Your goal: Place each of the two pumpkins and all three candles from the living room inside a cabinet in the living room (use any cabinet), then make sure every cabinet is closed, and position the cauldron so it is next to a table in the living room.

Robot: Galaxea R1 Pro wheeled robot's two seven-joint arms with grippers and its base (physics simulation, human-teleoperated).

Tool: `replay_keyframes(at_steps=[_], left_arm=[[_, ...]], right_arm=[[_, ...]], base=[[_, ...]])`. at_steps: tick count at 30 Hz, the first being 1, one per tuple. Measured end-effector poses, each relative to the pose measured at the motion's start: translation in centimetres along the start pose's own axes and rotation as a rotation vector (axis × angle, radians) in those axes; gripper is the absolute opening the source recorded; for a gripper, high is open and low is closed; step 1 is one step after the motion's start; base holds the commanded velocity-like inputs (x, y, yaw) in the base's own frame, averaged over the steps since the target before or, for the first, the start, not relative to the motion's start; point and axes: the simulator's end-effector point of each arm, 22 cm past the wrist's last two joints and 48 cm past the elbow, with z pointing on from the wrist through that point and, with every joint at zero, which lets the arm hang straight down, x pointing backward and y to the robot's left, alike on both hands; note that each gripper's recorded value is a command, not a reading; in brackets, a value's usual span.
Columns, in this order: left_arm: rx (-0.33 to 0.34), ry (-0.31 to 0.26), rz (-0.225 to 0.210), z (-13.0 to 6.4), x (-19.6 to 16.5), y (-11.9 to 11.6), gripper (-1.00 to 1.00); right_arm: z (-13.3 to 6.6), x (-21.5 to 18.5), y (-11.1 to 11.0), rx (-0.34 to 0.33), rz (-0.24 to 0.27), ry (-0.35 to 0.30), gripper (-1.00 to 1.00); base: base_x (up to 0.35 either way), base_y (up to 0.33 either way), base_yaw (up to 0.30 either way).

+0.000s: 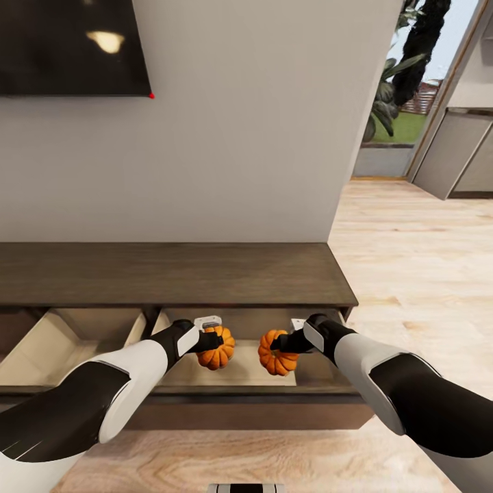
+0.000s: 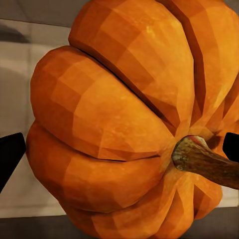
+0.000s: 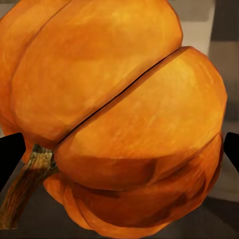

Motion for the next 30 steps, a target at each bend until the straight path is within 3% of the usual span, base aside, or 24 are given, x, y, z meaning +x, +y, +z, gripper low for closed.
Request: replay_keyframes(at_steps=[6,30], left_arm=[[-0.002,0.010,0.000,0.5,0.4,0.1,-1.00],[-0.005,0.049,-0.006,2.3,2.1,0.5,-1.00]], right_arm=[[0.5,0.4,0.0,-0.001,0.002,0.009,-1.00],[2.5,1.7,-0.5,-0.003,0.011,0.044,-1.00]], base=[[0.171,0.000,0.000],[0.002,0.000,0.000]])
